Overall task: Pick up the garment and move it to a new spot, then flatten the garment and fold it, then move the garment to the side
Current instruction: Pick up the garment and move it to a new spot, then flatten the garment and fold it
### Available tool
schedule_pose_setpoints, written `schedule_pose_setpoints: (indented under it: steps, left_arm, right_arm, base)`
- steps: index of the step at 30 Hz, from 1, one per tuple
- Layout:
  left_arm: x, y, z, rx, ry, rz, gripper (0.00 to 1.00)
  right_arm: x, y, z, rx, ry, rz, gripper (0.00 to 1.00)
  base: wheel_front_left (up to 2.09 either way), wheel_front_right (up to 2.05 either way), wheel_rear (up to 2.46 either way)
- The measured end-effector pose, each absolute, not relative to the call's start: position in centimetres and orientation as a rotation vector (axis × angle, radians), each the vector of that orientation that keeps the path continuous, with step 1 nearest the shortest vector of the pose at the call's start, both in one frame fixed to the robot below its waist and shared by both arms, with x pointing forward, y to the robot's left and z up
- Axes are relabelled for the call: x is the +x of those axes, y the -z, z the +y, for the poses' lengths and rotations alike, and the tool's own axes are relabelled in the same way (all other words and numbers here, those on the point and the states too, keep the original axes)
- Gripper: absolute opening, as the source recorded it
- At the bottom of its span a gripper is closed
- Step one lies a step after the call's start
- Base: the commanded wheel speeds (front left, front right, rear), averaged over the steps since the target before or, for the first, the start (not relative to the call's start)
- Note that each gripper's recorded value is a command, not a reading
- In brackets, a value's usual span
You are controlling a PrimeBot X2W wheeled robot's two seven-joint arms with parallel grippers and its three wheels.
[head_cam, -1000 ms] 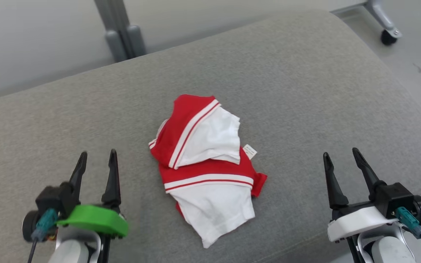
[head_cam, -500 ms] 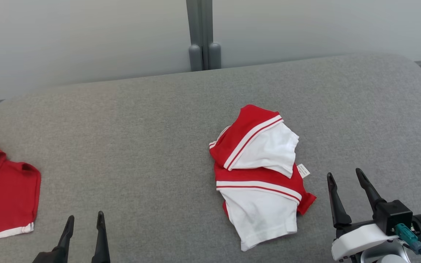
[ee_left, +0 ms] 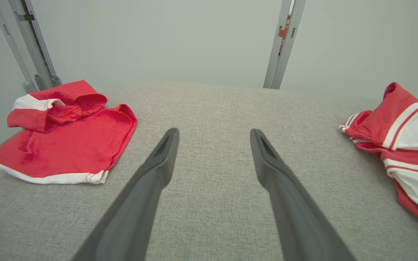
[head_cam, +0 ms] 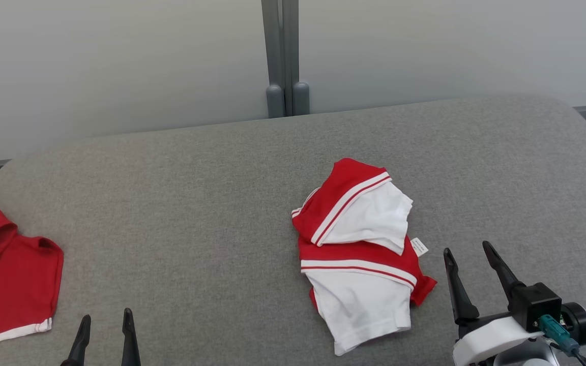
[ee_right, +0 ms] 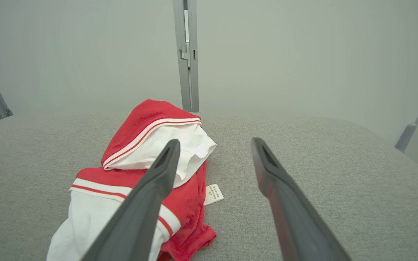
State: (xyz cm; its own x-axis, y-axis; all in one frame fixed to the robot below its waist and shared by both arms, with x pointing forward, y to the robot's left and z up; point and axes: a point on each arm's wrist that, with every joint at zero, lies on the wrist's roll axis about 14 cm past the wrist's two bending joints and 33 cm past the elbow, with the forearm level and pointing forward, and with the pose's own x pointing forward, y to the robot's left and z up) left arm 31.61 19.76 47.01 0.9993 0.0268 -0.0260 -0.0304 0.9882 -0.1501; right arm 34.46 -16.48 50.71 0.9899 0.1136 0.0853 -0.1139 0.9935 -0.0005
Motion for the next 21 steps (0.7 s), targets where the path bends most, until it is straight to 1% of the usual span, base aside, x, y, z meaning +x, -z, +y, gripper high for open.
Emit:
schedule_pose_setpoints:
  steps: [16,18,21]
  left_arm:
    - [31.7,-46.8,19.3,-0.16,-0.008,0.03,1.0]
    - [32.0,-47.0,19.0,-0.175,0.001,0.024,1.0]
    - [32.7,-47.5,17.4,-0.255,0.039,0.01,1.0]
  right_arm:
    - [34.4,-50.6,-16.6,0.014,-0.109,-0.081,1.0]
    - [34.4,-50.6,-16.6,0.014,-0.108,-0.083,1.0]
    - [34.5,-50.7,-16.7,0.013,-0.105,-0.085,1.0]
  base:
    - [0.0,0.0,0.0]
    - [0.0,0.0,0.0]
    - [0.0,0.0,0.0]
